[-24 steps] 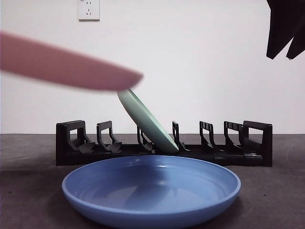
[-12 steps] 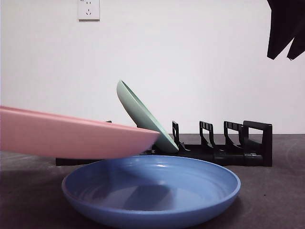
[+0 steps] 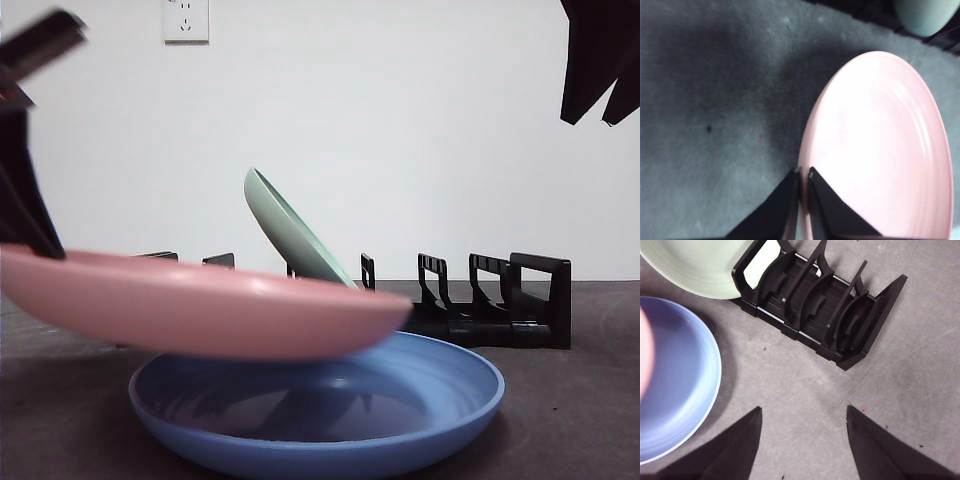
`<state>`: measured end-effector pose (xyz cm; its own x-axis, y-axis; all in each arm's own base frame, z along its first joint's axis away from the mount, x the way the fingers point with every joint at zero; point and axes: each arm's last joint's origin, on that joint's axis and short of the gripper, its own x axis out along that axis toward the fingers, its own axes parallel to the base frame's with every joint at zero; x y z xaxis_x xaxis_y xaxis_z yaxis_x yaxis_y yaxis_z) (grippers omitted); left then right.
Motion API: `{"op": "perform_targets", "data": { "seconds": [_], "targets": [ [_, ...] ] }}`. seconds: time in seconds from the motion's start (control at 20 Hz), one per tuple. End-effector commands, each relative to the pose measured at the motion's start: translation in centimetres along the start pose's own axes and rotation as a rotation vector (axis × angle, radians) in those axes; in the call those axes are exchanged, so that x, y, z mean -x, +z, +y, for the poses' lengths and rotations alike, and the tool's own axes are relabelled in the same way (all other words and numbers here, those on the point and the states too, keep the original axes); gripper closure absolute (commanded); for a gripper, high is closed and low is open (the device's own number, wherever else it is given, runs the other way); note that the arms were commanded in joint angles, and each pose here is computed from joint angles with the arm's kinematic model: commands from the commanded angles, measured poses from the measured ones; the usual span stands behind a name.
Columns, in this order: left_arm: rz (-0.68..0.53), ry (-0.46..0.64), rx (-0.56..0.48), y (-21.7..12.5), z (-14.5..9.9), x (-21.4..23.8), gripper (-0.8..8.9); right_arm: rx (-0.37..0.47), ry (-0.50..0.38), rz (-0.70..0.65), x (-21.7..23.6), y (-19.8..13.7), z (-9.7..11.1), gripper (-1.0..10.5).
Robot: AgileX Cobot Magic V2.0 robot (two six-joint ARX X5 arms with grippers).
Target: Place the plate
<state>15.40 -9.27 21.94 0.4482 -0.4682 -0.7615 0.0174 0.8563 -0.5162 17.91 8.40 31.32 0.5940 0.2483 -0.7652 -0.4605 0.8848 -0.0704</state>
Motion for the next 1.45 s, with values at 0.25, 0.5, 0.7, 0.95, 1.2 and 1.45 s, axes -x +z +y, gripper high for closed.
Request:
{"op": "perform_targets", "data": {
  "seconds": [0.25,0.5,0.7,0.95,1.2,1.45],
  "targets": [
    [-0.029,0.053,-0.067,0.3,-1.5,-3.3,7.98,-0.005,-0.003,-0.020,0.3,0.4,0.0,6.8],
    [-0.040,0.086,-0.122,-0.2,-2.4,-4.9,7.98,-0.005,-0.003,-0.021,0.3,0.4,0.0,6.8],
    [-0.023,0.085,-0.144,-0.6,-2.8,-5.9,7.98,-0.005,-0.003,-0.021,0.3,0.4,0.0,6.8],
    [-0.019,0.063,-0.169,-0.9,-3.4,-6.4,7.98,-0.005,-0.003,-0.021,0.3,0.4,0.0,6.8],
    [-0.004,0.073,-0.171,-1.0,-3.4,-6.6,7.61,-0.005,-0.002,-0.020,0.3,0.4,0.0,6.8],
    [0.028,0.104,-0.170,-1.3,-3.1,-6.6,6.13,-0.005,-0.002,-0.017,0.3,0.4,0.0,6.8]
  ]
}}
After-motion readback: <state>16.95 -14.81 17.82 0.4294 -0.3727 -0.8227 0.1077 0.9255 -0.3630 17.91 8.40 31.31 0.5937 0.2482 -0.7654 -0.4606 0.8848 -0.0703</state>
